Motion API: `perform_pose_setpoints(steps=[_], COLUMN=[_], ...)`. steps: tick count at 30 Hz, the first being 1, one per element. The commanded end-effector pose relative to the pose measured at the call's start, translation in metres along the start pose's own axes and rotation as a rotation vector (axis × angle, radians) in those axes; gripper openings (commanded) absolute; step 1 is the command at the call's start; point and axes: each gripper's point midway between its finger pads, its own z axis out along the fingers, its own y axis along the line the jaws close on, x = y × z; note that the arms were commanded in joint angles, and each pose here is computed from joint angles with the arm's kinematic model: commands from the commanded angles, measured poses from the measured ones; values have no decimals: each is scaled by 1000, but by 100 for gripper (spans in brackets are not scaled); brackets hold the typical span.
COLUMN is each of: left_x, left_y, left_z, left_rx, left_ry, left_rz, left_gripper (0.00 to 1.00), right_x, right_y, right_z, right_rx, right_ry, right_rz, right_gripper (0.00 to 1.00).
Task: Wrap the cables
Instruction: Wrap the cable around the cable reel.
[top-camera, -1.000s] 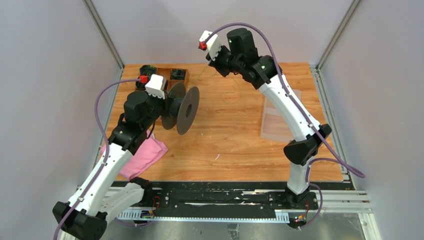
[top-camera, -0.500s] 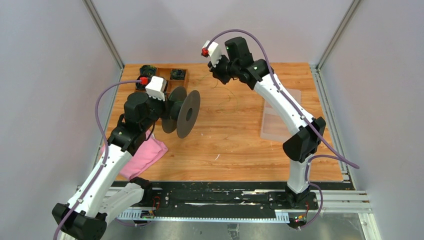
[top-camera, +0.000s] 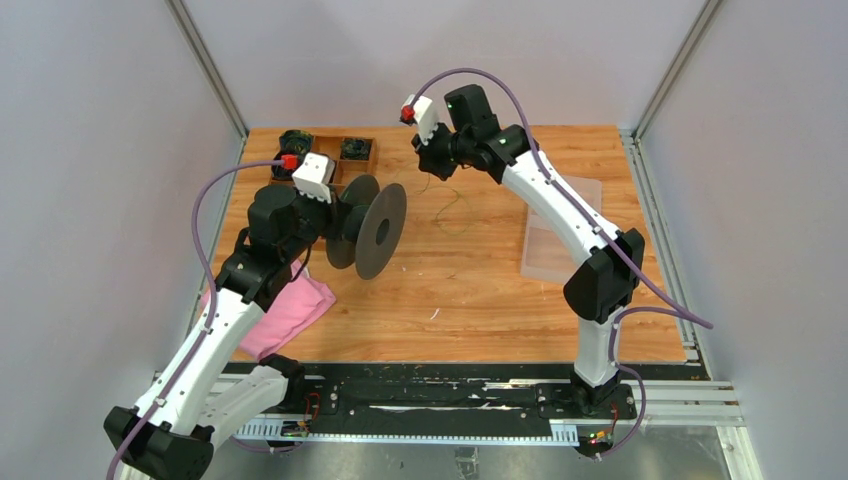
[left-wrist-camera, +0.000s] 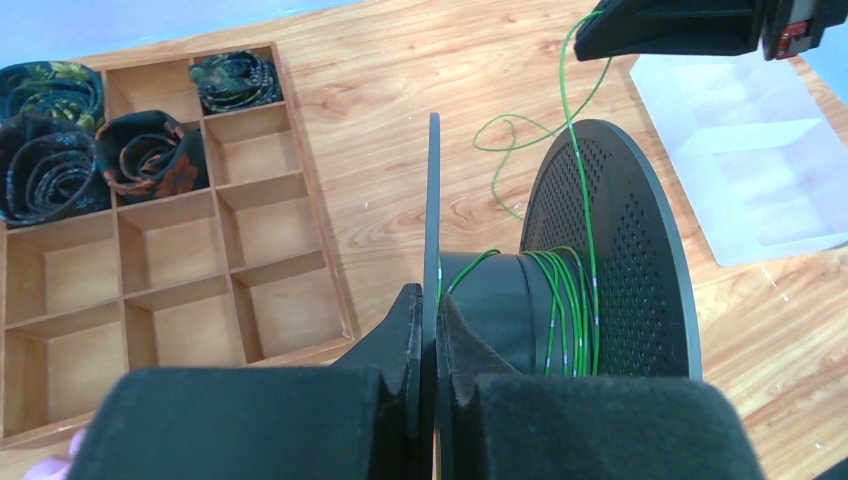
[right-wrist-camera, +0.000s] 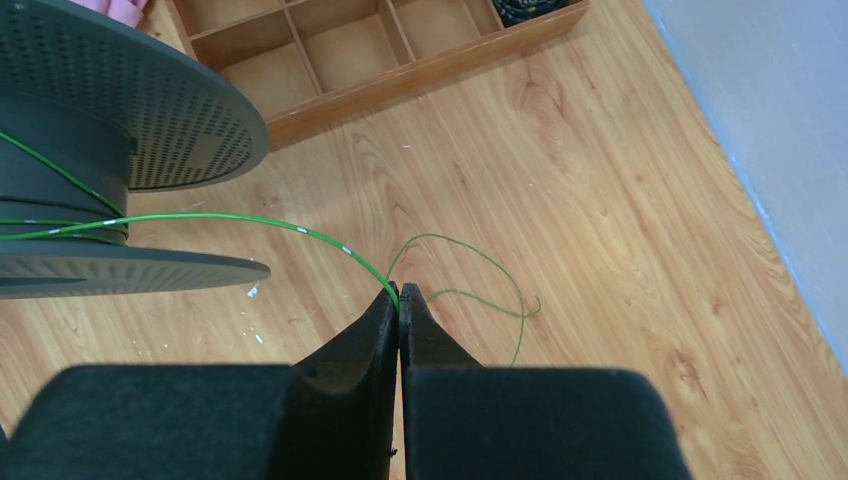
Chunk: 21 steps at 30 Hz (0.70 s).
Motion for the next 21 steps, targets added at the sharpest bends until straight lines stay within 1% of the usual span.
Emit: perform_pose_setpoints(steps=[1, 5, 13, 21], left_x=[-41, -42, -45, -46], left_y=[-17, -19, -10, -7], left_z=[-12, -13, -13, -12], left_rx=[81, 93, 44, 36], left_ry=[-130, -134, -142, -148], left_rz=[-4, -10, -24, -28], left_gripper=[0, 0, 0, 0], right_x=[3, 8, 19, 22], right_y=[1, 0, 4, 9], right_z=[6, 9, 13, 9], right_rx=[-32, -28, -38, -45], right_ry=[-13, 2, 26, 17], right_rz=[26, 30, 40, 50], right_gripper=[1, 1, 1, 1])
